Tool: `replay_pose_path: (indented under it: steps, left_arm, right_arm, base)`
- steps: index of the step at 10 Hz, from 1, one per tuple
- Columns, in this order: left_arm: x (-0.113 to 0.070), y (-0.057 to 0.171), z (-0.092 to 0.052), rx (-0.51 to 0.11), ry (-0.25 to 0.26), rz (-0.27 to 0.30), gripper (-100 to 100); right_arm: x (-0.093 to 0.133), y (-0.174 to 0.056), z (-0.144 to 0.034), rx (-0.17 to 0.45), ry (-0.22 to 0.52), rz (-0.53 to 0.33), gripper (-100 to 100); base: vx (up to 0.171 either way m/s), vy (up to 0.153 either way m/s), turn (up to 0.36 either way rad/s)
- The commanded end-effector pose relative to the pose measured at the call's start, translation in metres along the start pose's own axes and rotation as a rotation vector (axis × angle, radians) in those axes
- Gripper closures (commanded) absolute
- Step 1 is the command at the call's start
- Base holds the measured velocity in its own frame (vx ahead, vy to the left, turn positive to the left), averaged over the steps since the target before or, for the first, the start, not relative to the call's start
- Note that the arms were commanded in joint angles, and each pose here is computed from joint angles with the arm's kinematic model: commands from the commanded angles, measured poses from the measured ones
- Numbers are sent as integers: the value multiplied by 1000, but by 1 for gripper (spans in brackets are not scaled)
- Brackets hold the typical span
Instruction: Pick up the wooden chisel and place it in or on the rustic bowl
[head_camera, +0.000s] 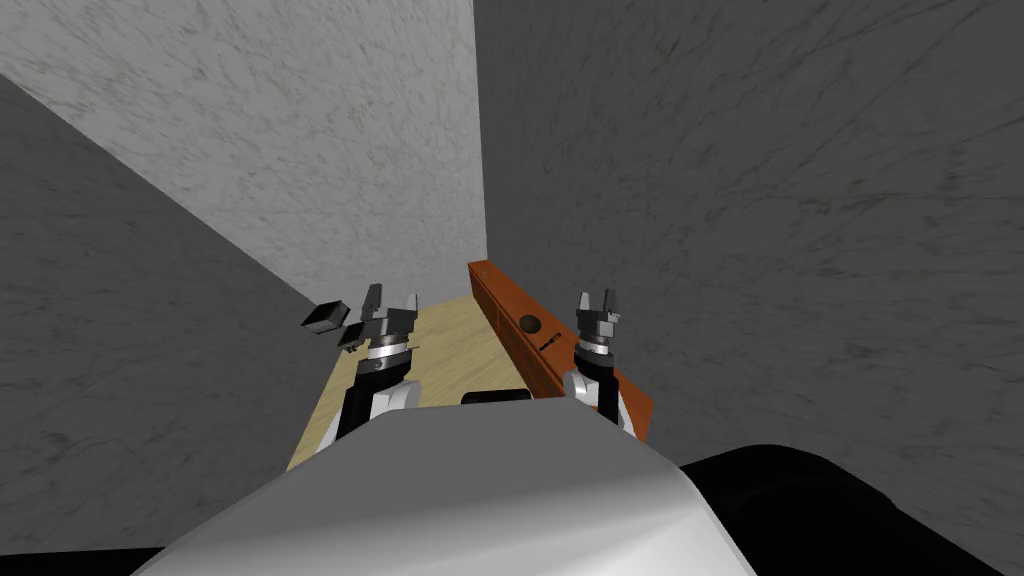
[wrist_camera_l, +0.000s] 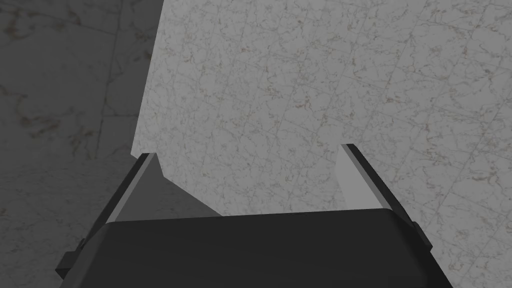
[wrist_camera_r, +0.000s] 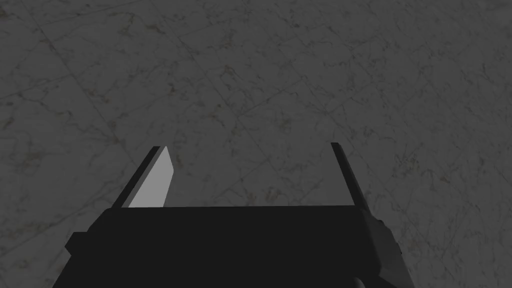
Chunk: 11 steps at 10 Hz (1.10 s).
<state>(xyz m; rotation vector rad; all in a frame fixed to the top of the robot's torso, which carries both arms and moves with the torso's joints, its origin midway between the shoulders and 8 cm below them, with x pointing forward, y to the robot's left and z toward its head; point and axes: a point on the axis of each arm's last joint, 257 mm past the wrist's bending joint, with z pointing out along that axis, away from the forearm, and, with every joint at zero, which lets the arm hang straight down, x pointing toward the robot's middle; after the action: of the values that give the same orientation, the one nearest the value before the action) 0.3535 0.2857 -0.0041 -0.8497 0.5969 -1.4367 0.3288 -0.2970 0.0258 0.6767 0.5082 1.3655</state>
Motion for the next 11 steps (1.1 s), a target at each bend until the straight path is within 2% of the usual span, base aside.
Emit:
replay_pose_path:
  steps: [1,4,8,9,11]
  left_arm:
    - [0,0,0,0,0,0,0]
    - [0,0,0,0,0,0,0]
    - [0,0,0,0,0,0,0]
    - [0,0,0,0,0,0,0]
    - [0,0,0,0,0,0,0]
  right_arm:
    - [9,-8,-3,14,44,-40,-100]
    - [30,-30,-9,43,138,-129,-100]
    - [69,-75,-28,85,331,-300,-100]
    - [70,-75,-28,84,336,-307,-100]
    - [92,-98,-41,87,454,-405,-100]
  base:
    - [-20,-4,129]
    - [-45,-22,109]
    - [-46,-26,161]
    - [-33,-20,57]
    - [-25,-16,136]
